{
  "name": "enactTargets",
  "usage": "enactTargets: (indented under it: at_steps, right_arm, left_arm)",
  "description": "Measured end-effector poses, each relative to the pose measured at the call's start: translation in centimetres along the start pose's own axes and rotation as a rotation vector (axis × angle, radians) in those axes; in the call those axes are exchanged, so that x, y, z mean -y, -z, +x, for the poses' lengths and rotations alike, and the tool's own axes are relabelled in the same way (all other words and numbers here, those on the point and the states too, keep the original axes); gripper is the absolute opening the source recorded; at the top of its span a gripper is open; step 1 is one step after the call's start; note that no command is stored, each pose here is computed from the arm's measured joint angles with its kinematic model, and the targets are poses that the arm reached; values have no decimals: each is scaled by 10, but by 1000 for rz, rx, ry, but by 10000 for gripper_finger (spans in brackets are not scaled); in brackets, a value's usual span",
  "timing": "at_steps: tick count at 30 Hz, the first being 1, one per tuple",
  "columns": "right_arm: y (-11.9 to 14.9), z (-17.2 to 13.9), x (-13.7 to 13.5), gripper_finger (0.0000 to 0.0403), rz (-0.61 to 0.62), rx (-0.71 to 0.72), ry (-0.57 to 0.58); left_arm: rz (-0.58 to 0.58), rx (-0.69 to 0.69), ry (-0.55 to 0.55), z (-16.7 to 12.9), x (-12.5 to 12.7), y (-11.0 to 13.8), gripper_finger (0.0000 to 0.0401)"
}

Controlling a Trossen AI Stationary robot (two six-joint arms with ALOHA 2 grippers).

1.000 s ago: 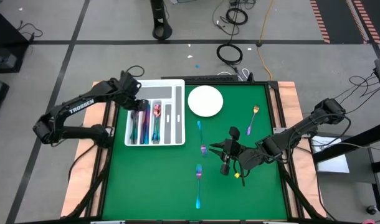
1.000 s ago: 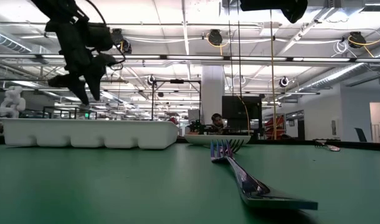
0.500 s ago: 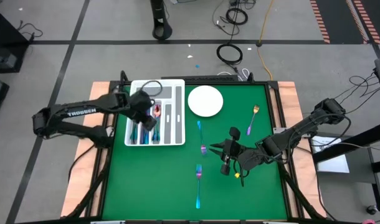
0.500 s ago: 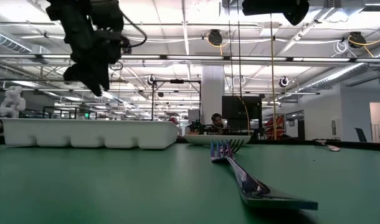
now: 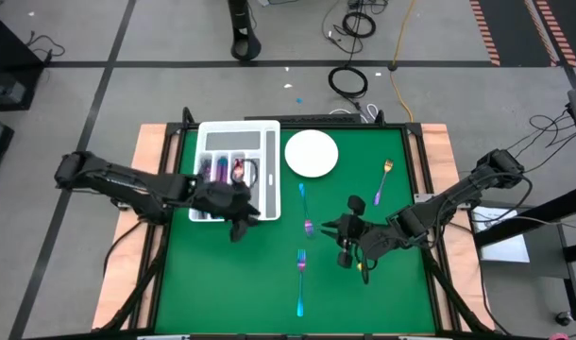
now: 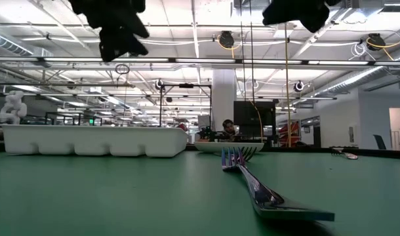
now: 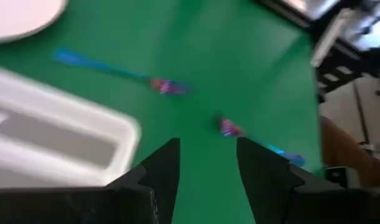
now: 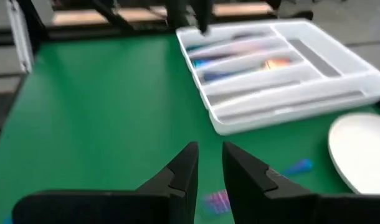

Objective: Sort silverware
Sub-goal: Put the blue fork into the silverware tray

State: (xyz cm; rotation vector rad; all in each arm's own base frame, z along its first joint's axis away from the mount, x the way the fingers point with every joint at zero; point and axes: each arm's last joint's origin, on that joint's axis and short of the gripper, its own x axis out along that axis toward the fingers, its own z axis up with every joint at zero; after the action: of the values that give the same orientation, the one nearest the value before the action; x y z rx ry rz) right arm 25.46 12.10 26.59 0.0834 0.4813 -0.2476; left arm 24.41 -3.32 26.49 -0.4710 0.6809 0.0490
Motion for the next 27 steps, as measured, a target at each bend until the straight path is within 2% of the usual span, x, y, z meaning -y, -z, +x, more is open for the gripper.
enactTargets:
  at_steps: [4, 8, 14, 20, 23, 27]
  right_arm:
    - [9, -6, 9, 64, 26, -101, 35]
    - [18, -18, 23, 64, 145, -210, 130]
    - [29, -31, 63, 60, 300, -312, 443]
    - [35, -34, 108, 44, 545, -372, 812]
    - [33, -28, 124, 45, 628, -370, 903]
    - [29, -21, 145, 59, 612, -401, 961]
  left_arm:
    - [64, -3, 43, 22, 18, 8, 160]
    - [155, 20, 72, 46, 29, 14, 160]
    - [286, 100, 107, 72, 35, 14, 160]
    - [363, 184, 137, 82, 38, 9, 160]
    - [366, 190, 141, 82, 39, 9, 160]
    - [370, 177, 165, 82, 40, 10, 160]
